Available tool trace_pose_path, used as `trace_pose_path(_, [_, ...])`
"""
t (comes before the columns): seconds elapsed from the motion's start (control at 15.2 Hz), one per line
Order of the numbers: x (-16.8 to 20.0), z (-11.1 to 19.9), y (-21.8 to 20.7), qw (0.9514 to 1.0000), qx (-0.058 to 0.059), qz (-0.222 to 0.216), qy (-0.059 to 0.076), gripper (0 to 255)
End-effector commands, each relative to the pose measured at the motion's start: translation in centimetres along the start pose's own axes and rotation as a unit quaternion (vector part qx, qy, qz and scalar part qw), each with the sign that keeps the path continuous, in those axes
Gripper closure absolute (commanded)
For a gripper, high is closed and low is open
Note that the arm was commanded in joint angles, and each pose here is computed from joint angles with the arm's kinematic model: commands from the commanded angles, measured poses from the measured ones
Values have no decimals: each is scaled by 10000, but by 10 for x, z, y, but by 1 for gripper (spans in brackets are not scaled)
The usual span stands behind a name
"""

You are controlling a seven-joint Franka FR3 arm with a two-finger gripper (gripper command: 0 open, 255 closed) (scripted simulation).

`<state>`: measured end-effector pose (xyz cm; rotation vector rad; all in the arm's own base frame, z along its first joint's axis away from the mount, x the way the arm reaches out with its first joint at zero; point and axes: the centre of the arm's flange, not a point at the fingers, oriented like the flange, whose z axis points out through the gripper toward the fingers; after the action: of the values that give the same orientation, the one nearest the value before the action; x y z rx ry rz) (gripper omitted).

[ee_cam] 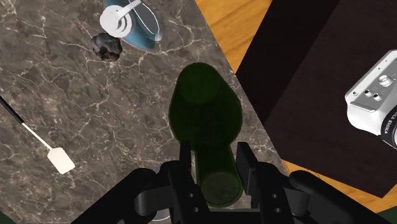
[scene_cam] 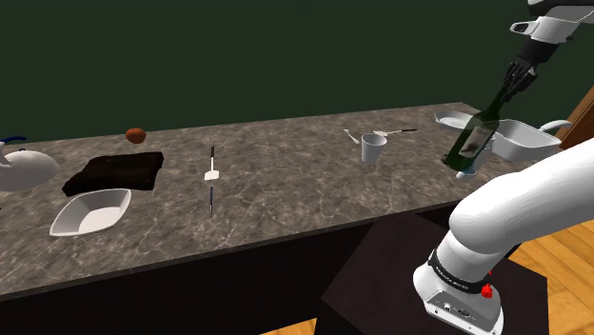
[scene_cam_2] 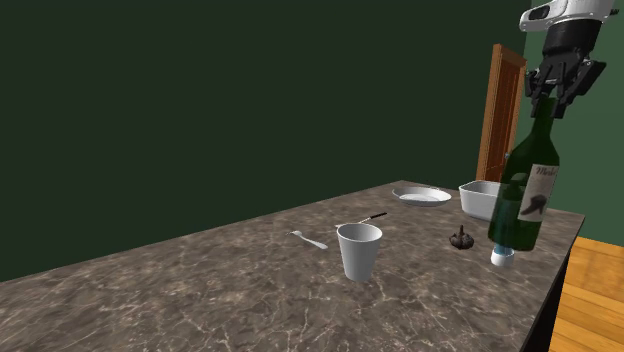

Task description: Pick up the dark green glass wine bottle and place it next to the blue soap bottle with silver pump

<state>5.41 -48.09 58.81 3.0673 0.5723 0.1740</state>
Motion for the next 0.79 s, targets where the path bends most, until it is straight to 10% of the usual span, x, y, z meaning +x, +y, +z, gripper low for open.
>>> trace_pose_path(0.0, [-2,11,-1,10000,-4,-1,0,255])
trace_pose_path(0.73, [-8,68,-3,10000,-4,-1,0,255])
